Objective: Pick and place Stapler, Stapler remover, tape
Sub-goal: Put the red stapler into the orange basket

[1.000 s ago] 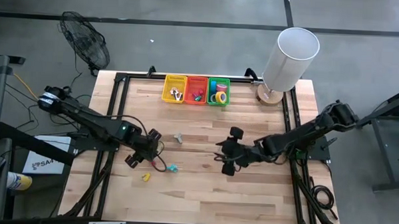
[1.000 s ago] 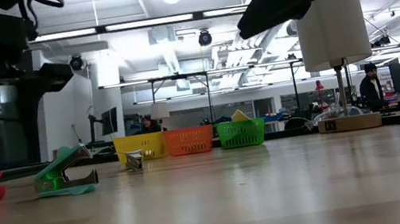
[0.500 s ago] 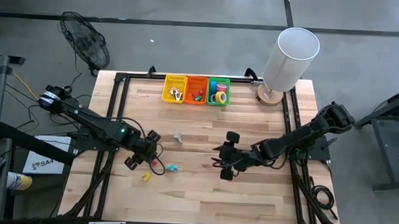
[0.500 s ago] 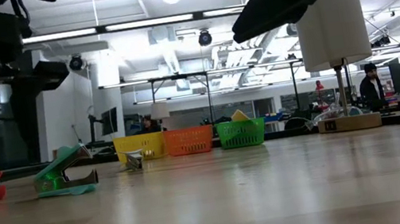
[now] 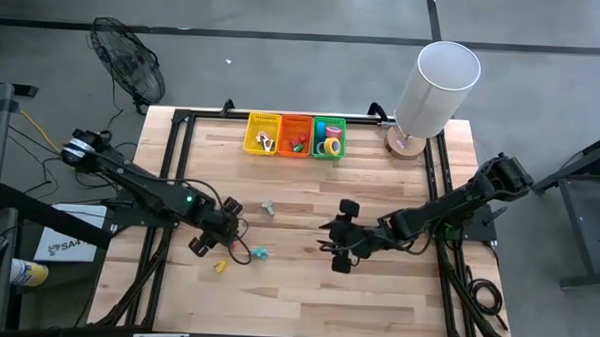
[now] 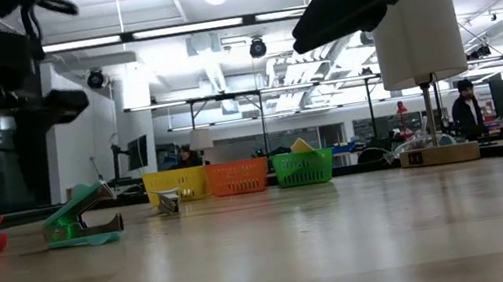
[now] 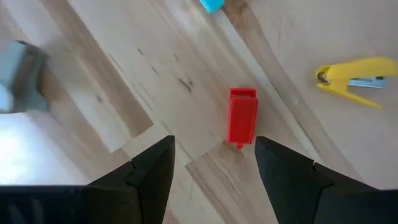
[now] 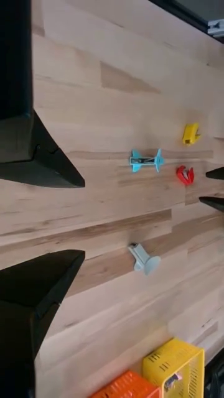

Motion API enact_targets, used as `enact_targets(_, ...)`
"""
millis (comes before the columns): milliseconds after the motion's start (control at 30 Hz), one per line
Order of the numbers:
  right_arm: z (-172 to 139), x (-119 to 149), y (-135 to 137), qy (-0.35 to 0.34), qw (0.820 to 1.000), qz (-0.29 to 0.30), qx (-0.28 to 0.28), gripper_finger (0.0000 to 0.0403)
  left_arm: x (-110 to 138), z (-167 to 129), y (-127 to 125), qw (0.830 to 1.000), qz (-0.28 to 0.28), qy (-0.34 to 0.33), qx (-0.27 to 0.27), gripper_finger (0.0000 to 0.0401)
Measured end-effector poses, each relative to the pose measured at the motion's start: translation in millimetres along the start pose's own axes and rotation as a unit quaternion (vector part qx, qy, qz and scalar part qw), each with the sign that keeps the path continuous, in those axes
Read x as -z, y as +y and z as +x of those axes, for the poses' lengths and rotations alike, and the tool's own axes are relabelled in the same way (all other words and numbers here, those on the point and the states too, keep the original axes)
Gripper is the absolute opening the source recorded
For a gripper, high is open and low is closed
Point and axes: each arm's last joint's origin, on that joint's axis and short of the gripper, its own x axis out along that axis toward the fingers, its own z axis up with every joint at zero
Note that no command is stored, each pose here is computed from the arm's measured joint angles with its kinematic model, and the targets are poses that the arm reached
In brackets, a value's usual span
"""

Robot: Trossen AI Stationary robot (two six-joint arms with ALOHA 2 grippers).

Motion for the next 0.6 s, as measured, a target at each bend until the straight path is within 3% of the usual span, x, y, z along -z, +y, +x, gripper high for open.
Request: enact_targets(600, -1.7, 0.6, 3.6, -0.001, 1.0, -0.002, -0.004, 0.0165, -7.0, 31.0, -1.5, 0.999, 0.014, 0.034, 0.037, 0.0218)
